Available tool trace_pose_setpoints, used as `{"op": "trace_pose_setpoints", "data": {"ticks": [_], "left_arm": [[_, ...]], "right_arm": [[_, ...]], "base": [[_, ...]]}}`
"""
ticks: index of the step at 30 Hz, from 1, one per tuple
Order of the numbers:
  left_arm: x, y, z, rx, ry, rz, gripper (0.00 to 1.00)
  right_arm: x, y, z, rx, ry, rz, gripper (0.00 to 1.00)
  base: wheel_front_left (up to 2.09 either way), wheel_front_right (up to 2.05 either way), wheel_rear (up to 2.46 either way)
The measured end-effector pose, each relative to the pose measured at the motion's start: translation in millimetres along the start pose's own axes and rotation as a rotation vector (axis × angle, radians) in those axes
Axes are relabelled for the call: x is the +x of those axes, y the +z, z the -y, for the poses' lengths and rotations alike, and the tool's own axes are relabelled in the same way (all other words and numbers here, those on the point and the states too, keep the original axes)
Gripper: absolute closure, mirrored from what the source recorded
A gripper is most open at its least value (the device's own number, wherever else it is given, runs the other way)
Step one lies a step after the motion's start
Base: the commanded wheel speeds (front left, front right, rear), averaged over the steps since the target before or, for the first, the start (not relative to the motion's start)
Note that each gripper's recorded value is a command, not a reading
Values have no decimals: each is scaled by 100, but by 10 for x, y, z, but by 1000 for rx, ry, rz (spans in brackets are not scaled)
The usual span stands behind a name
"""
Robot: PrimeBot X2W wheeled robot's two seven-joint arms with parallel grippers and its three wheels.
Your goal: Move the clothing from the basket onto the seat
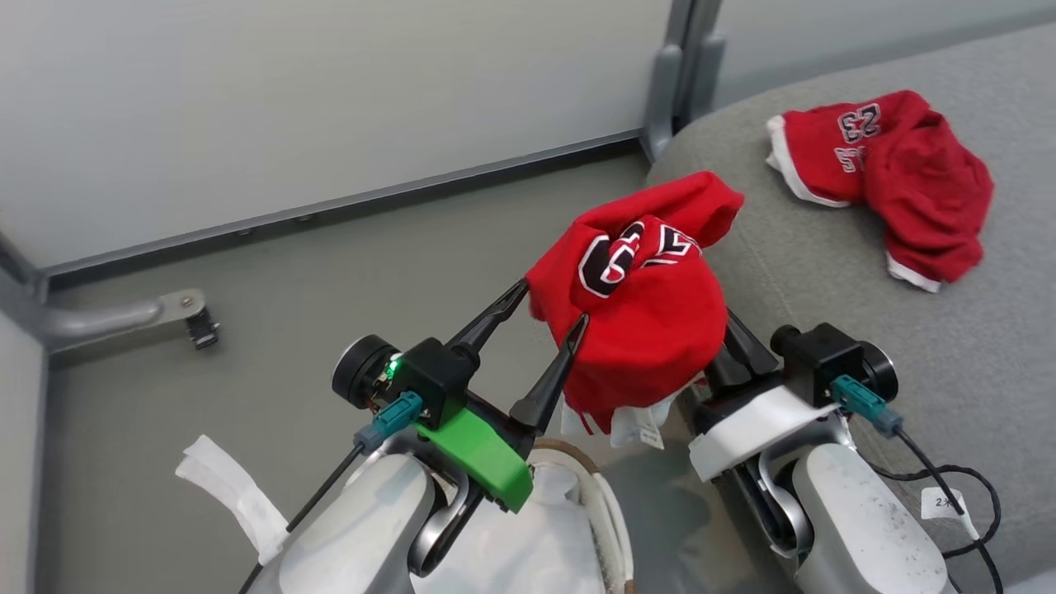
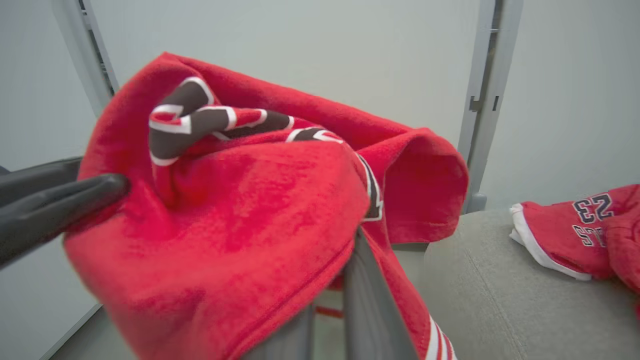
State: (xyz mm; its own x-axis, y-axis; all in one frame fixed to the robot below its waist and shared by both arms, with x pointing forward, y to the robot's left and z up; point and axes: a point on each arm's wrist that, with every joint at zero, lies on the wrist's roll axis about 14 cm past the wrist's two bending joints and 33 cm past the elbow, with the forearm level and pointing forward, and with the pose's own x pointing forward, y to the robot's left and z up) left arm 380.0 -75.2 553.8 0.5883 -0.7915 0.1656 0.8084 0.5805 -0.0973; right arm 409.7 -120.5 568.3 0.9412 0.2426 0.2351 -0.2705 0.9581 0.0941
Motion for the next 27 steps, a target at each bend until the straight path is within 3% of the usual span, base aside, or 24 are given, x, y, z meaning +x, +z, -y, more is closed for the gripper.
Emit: {"op": "trace_pose_setpoints", "data": {"ticks": [14,21,27], "left_arm": [[503,-475,656,-92,-265,-74,0],[521,-829,480,-129,-283,-135,0],[518,-1049,186,-157,-260,-155,0]], "right_arm": [[-880,291,1240,-106,-422,23,100],[-660,897,1893,-334,-543,111,100],[-300,1267,2366,-559,-577,109,100]], "base": [[0,0,0],[0,0,0],[0,0,0]]}}
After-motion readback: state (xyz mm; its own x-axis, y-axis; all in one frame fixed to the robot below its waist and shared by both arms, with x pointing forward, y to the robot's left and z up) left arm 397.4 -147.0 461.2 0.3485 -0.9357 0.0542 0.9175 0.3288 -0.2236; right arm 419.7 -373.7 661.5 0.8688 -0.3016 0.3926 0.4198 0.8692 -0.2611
